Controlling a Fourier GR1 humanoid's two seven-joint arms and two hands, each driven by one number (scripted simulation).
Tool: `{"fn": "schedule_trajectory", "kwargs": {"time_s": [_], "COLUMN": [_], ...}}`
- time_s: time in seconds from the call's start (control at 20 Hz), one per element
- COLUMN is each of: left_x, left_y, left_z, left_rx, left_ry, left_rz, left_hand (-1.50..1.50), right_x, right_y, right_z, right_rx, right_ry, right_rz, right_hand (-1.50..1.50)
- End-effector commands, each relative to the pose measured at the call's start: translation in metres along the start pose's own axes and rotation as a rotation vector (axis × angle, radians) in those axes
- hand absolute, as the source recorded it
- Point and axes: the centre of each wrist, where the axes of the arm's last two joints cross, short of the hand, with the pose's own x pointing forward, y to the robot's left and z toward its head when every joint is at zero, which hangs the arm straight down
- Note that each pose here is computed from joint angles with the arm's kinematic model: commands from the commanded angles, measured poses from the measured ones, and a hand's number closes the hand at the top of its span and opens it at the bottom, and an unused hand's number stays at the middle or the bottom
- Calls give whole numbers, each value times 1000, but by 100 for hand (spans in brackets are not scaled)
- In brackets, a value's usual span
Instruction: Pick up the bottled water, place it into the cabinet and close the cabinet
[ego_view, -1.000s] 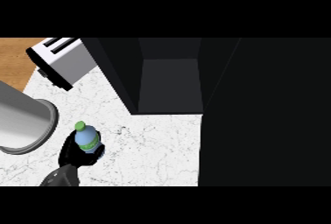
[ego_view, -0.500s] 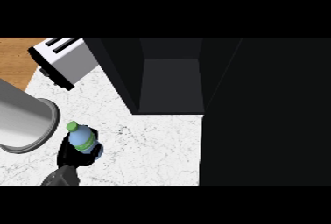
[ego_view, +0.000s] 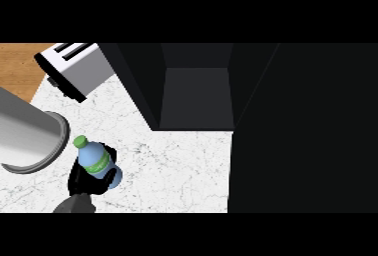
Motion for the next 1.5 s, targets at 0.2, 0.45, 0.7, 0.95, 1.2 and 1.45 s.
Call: {"fn": "schedule_trajectory", "kwargs": {"time_s": [0.2,0.45,0.7,0.95,1.2,1.45], "left_x": [22,29,33,64,60,62], "left_y": [-70,-119,-162,-205,-231,-271], "left_z": [-19,-17,-51,-86,-106,-130], "left_rx": [-81,-108,-136,-117,-120,-86], "left_ry": [-9,-41,-73,-63,-95,-132], "left_rz": [-44,-89,-132,-174,-246,-380], "left_hand": [150,150,150,150,150,150], "right_x": [-2,-9,-7,-9,12,-3], "right_y": [4,0,6,5,16,13], "right_z": [10,0,-5,0,4,12], "right_rx": [11,-11,25,3,18,24], "right_ry": [23,-1,-2,4,14,1], "right_rz": [-28,-29,-40,-31,-34,-55], "right_hand": [-150,-150,-150,-150,-150,-150]}}
